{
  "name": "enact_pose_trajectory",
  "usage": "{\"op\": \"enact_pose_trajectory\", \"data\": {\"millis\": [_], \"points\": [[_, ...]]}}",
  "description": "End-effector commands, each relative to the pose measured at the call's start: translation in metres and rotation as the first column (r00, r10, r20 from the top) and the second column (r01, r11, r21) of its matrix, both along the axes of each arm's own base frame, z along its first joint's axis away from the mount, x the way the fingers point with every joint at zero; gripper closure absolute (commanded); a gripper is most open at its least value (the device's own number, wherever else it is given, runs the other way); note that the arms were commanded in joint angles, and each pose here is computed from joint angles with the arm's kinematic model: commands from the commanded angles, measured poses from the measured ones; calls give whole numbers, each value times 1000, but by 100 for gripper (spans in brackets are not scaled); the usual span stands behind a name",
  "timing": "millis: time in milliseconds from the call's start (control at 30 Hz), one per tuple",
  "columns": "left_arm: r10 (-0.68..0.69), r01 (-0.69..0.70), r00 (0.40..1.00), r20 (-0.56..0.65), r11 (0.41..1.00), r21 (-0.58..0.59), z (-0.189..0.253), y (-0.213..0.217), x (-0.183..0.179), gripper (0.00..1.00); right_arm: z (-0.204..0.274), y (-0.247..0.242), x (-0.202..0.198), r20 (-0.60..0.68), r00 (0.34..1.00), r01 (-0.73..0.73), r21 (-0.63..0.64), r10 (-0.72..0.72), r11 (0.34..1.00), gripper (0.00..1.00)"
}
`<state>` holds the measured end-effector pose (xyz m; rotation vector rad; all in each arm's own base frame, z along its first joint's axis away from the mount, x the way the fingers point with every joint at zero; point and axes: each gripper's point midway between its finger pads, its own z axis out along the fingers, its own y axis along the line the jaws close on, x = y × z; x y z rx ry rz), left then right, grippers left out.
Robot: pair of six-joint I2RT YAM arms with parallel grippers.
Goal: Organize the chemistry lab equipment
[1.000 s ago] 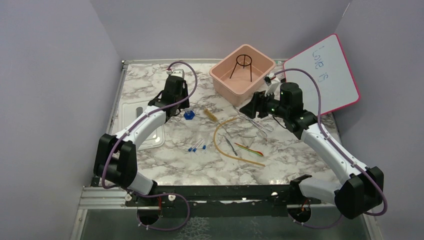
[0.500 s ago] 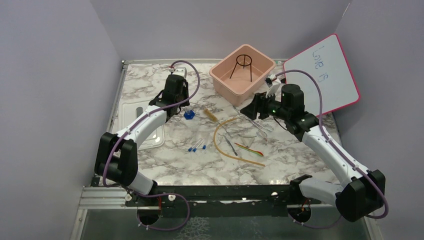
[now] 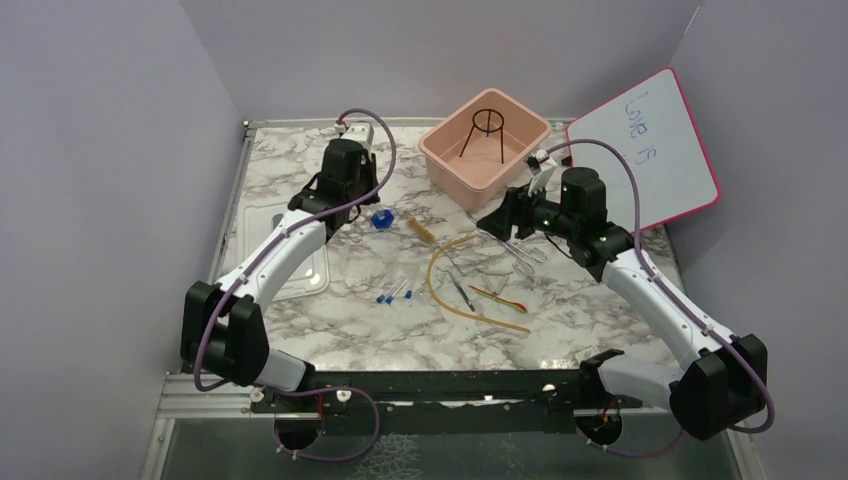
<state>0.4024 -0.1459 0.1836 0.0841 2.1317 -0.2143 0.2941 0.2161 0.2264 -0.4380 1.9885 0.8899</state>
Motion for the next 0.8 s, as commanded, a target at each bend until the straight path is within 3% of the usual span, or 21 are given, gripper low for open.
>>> {"op": "enact_pose_trajectory", "data": {"millis": [0,167,433,633,767], "points": [[-130,142,988,82,977,-157,75,-32,-16,78,34,23,4,132,984,-132,68,123,989,37],[-312,316,948,63,903,-290,103,-64,-50,78,58,54,8,243,950,-225,95,197,970,33],[-612,596,784,101,699,-395,124,-103,-109,78,72,101,12,355,887,-319,6,296,948,28],[-672,662,729,126,647,-378,123,-105,-125,78,58,127,-16,324,827,-482,-15,460,876,28],[-696,689,705,139,624,-369,123,-106,-132,78,42,132,-20,282,833,-488,-30,475,873,32]]}}
